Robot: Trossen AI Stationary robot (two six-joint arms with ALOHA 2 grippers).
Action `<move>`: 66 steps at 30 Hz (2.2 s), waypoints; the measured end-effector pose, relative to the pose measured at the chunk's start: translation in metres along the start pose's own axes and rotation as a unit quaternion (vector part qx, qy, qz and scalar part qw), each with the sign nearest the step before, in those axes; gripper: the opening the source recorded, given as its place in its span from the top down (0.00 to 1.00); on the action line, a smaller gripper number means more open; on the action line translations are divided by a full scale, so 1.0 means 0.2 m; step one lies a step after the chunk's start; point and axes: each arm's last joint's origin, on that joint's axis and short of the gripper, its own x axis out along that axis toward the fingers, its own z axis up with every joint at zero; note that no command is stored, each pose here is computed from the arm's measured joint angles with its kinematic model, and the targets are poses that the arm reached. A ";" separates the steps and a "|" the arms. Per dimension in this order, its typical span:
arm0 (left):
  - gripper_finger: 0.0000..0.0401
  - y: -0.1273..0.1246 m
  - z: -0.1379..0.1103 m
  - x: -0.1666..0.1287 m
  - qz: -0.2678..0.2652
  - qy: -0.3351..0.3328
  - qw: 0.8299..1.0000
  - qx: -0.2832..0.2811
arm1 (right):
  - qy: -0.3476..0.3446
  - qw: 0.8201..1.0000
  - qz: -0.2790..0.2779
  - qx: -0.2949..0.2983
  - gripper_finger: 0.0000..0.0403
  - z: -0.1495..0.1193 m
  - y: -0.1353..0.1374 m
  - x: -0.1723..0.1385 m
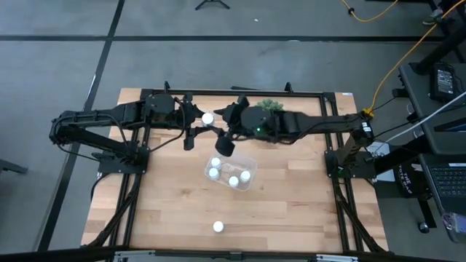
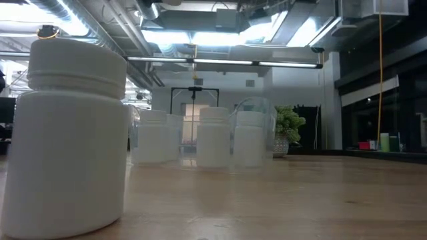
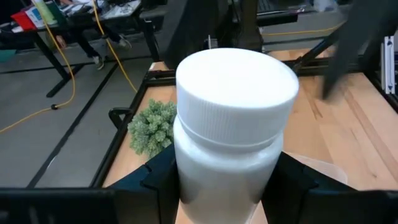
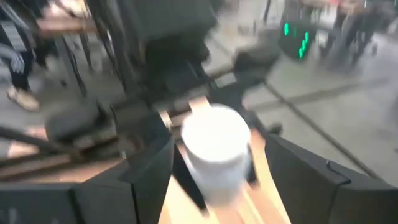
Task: Pick and place pill bottles into a basket
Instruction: Put the white pill bottle into the transparent bin
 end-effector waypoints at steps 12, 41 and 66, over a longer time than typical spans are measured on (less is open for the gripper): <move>0.59 -0.02 -0.01 0.09 -0.039 0.008 0.999 0.005 | 0.093 0.993 0.035 0.065 0.49 0.23 -0.18 -0.22; 0.60 0.03 -0.06 0.25 -0.048 0.027 0.998 -0.003 | 0.217 0.961 0.150 0.084 0.52 0.03 -0.26 0.08; 0.60 0.06 -0.03 0.23 -0.040 0.006 0.999 -0.001 | 0.228 0.963 0.128 0.063 0.40 0.03 -0.26 0.07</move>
